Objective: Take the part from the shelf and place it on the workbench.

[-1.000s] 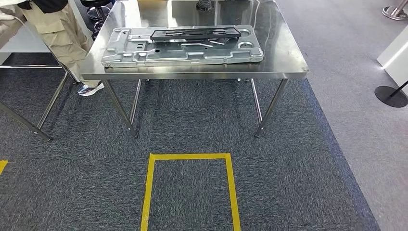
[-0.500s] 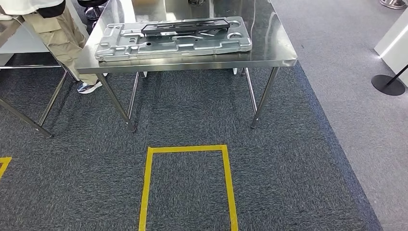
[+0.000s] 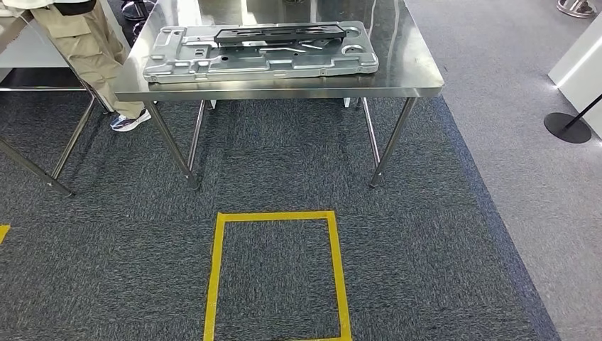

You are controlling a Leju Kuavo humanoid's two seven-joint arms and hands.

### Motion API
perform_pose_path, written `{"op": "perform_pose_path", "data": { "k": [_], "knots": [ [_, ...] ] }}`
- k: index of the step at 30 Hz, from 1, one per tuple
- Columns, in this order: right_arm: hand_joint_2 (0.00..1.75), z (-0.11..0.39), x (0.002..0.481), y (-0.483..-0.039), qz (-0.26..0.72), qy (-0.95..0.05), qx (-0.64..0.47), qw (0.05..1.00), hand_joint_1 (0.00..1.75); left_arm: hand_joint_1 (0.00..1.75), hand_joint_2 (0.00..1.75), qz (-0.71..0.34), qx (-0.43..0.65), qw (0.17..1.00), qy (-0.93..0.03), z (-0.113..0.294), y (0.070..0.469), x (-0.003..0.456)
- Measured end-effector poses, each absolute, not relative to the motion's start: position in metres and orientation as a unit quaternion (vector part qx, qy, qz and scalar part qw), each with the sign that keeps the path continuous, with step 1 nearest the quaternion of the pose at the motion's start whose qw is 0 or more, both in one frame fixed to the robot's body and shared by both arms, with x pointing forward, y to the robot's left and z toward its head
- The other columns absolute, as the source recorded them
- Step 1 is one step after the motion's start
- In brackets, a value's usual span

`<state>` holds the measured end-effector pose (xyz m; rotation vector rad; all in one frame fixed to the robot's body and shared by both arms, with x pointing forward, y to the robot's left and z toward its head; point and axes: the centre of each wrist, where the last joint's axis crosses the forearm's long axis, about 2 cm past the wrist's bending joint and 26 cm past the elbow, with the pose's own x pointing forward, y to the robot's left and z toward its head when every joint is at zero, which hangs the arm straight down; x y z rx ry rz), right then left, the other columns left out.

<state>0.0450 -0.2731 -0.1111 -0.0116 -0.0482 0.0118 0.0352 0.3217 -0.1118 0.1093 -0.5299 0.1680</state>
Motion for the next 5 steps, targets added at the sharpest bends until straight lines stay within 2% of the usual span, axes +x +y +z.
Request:
{"op": "perform_pose_path", "data": {
  "k": [1, 5],
  "knots": [
    [1.75, -0.1111, 0.0449, -0.2729, 0.003, -0.025, -0.005, 1.000, 0.00, 0.00, 1.75, 0.083, 0.054, 0.960, -0.262, -0.1118, 0.3217, 0.0354],
    [1.75, -0.1111, 0.0446, -0.2729, -0.007, -0.028, -0.004, 1.000, 0.00, 0.00, 1.75, 0.082, 0.054, 0.959, -0.266, -0.1118, 0.3215, 0.0356]
  ]
}}
